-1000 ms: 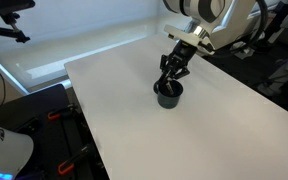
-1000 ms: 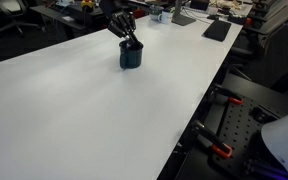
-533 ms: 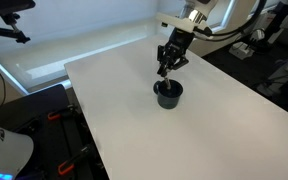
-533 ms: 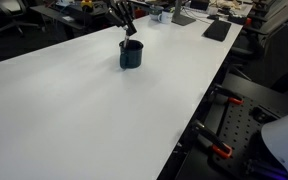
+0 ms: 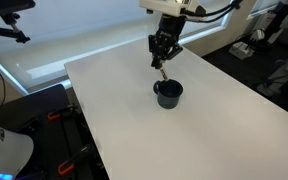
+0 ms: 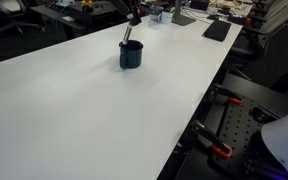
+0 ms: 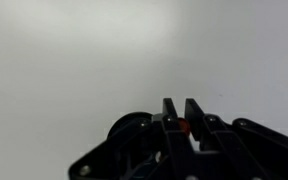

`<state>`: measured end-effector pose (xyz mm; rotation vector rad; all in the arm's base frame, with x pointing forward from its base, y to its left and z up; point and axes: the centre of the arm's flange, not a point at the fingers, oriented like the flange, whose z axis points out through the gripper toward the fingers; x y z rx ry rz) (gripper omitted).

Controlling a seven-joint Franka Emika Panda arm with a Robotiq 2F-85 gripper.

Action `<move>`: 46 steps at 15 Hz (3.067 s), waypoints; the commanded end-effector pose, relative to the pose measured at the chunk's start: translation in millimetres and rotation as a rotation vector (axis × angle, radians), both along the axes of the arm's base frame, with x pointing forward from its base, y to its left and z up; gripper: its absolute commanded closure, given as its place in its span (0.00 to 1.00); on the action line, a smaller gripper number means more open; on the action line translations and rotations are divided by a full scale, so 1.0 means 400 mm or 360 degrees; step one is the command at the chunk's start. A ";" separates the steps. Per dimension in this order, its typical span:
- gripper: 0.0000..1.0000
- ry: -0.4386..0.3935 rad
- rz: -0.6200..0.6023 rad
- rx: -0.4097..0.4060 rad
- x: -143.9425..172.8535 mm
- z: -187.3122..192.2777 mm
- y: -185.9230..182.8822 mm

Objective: Remove the marker from the cup

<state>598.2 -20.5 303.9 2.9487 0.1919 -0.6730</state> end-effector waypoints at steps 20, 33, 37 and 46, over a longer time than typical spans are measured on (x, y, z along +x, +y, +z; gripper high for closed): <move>0.96 0.0466 0.0212 0.0006 -0.014 -0.242 0.081; 0.85 0.0626 0.0140 0.0021 -0.012 -0.336 0.010; 0.57 0.0623 0.0138 0.0026 -0.012 -0.336 0.009; 0.43 0.0634 0.0140 0.0022 -0.014 -0.343 0.009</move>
